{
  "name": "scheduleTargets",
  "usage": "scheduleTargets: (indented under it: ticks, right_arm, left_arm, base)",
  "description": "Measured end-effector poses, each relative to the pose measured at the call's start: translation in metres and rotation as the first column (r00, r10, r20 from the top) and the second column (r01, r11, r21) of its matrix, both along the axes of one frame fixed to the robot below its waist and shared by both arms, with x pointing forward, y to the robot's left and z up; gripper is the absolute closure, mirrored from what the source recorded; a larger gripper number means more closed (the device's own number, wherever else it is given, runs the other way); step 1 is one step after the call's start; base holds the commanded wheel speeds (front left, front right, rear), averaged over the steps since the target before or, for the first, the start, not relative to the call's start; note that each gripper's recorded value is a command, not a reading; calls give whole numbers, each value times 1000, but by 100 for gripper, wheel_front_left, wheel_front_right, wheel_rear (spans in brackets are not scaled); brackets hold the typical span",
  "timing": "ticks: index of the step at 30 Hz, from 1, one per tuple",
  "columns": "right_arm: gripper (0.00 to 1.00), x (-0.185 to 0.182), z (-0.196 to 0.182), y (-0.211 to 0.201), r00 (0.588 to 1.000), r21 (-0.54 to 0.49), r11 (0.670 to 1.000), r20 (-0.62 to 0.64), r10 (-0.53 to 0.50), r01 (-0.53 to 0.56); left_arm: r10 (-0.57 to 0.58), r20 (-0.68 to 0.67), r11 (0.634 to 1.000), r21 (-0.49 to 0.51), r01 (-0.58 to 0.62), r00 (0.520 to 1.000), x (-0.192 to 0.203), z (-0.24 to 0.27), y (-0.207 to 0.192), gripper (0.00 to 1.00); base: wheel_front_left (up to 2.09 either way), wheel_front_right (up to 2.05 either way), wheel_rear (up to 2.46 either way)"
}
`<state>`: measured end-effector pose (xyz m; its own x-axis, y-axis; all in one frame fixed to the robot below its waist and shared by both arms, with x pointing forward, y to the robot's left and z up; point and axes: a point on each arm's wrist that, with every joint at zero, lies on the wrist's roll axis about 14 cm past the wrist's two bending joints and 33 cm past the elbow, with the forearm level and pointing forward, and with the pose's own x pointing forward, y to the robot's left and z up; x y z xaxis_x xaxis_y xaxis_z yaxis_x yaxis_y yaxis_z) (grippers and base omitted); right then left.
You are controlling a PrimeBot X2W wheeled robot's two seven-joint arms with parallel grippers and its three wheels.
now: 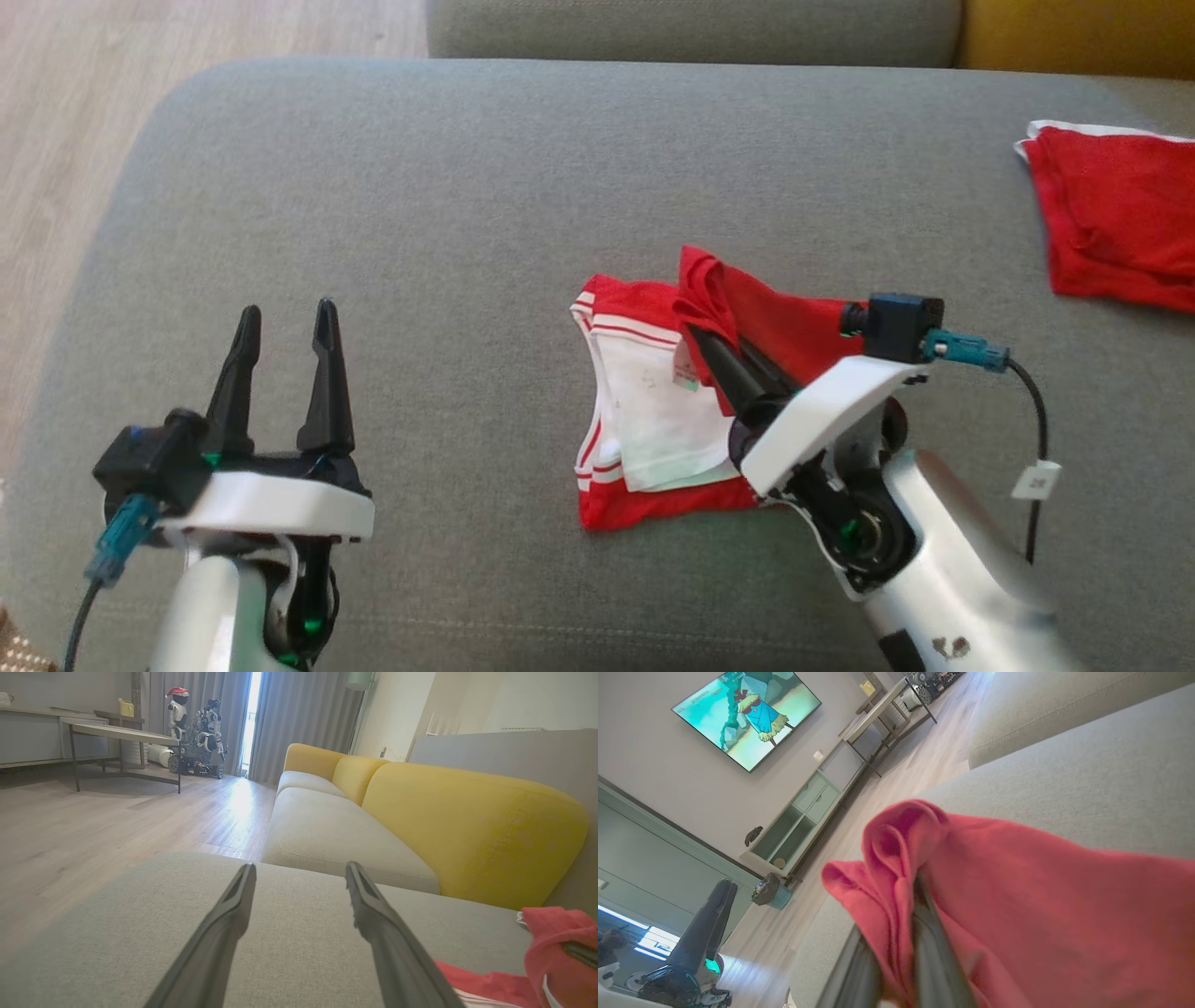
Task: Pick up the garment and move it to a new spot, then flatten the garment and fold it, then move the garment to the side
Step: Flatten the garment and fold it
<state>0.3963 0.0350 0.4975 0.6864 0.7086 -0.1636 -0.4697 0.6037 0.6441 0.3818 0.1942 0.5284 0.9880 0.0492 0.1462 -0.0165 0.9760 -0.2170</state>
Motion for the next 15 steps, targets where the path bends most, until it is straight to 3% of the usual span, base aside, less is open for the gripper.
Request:
scheduleTargets:
  ticks: [10, 11, 12, 15]
  right_arm:
    - [100, -5, -36, 30, 993, -43, 995, -79, 86, -90]
    - [70, -8, -41, 33, 991, -56, 993, -90, 101, -106]
    - [3, -11, -44, 35, 989, -62, 991, -98, 114, -121]
    - [0, -17, -46, 41, 984, -53, 988, -114, 138, -144]
  left_arm:
    - [25, -33, 1000, -8, -26, 999, -3, -10, 6, 0]
    - [31, -35, 999, -12, -31, 999, -3, -11, 8, 0]
    - [35, -36, 999, -12, -36, 999, -3, -11, 10, 0]
    - [50, -37, 999, -11, -50, 998, -3, -12, 15, 0]
  base:
    - [0, 0, 0]
    - [0, 0, 0]
    - [0, 0, 0]
    - [0, 0, 0]
